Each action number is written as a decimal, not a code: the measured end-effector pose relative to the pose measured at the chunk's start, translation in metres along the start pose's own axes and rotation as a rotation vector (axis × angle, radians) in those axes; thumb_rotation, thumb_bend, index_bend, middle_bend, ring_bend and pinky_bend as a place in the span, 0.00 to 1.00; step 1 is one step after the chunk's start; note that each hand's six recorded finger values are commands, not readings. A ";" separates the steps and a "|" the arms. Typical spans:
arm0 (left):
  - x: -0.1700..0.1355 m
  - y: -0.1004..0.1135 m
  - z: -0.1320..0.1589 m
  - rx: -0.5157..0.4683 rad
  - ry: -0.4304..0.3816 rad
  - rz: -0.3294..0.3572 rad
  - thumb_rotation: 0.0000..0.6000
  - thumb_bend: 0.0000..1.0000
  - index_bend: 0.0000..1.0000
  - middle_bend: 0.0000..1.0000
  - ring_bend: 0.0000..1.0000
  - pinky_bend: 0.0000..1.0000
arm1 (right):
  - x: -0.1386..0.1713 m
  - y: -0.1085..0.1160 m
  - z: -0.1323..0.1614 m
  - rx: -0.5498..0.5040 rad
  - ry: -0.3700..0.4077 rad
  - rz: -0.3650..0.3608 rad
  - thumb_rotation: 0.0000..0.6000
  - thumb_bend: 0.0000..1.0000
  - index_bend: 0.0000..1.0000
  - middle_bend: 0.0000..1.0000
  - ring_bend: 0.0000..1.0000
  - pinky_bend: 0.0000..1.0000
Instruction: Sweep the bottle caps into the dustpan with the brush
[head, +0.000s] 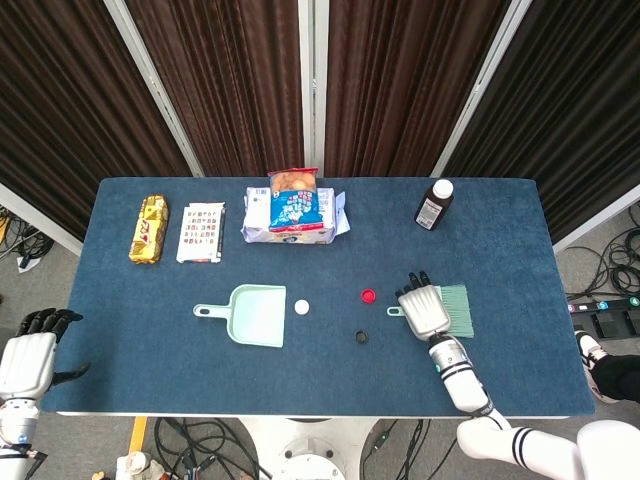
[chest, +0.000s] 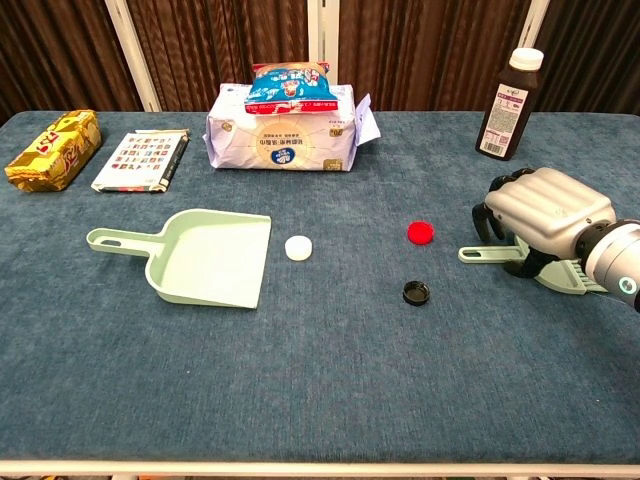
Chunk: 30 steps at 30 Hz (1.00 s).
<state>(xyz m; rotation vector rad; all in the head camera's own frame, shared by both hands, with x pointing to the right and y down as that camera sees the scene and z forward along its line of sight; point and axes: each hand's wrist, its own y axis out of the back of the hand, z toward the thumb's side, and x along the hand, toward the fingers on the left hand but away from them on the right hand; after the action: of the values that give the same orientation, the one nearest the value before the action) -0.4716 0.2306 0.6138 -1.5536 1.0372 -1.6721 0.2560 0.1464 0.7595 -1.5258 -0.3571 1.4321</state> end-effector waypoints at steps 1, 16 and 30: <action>0.000 0.000 0.000 -0.001 0.001 -0.001 1.00 0.12 0.28 0.21 0.13 0.13 | -0.001 -0.001 0.001 -0.001 0.002 0.001 1.00 0.20 0.49 0.47 0.17 0.18; 0.006 0.005 0.003 0.015 -0.026 0.003 1.00 0.12 0.28 0.21 0.13 0.13 | 0.000 -0.003 0.002 -0.052 0.009 0.011 1.00 0.36 0.62 0.59 0.28 0.24; 0.062 0.027 0.059 0.126 -0.218 -0.041 1.00 0.12 0.34 0.30 0.18 0.14 | 0.019 0.064 -0.052 -0.226 0.020 -0.105 1.00 0.52 0.68 0.65 0.32 0.26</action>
<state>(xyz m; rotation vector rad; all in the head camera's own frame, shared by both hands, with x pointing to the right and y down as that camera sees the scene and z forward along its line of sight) -0.4219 0.1566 0.6213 -1.6403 0.7775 -1.5235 0.2816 0.1069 0.6893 -1.6741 -0.5951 1.3281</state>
